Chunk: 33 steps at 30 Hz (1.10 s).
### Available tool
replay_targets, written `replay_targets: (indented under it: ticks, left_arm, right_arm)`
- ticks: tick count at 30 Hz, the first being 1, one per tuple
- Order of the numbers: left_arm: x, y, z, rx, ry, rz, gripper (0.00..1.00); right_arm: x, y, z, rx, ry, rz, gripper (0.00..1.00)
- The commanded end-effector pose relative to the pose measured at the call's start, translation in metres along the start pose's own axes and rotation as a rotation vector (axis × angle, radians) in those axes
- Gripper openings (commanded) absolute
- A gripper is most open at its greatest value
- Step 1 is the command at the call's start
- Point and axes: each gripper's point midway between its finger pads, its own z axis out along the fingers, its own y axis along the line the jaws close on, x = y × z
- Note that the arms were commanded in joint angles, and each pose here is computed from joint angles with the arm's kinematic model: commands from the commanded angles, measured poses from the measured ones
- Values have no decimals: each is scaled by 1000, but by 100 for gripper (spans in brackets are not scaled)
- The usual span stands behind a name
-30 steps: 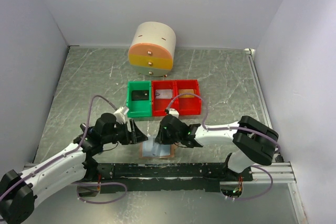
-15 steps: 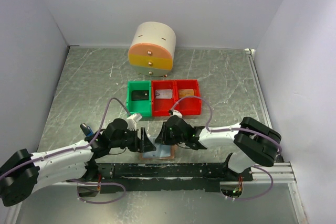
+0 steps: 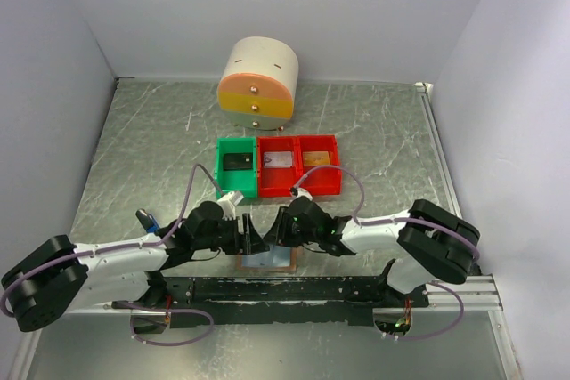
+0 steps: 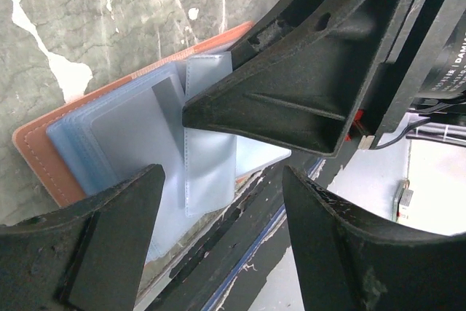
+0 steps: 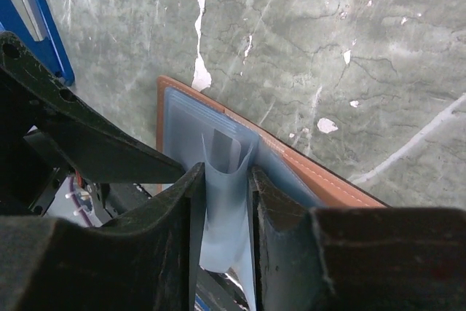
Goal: Take the credit cards out of the card holder
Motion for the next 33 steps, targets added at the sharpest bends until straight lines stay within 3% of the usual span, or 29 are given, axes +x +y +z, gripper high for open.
replay_targets:
  ticks: [1, 16, 21, 24, 33]
  left_arm:
    - [-5, -2, 3, 1, -29, 11, 79]
    - [2, -43, 6, 196, 18, 52, 79]
    - [-1, -61, 2, 254, 3, 70, 78]
    - [-1, -64, 4, 258, 2, 75, 78]
    - [11, -78, 23, 304, 47, 87, 77]
  right_arm:
    - [1, -4, -5, -6, 0, 13, 29]
    - [-7, 7, -15, -73, -13, 13, 39]
    - [-16, 12, -23, -72, -41, 2, 47]
    - [-28, 8, -30, -20, -86, -4, 56]
    - [-51, -39, -68, 298, -210, 28, 61]
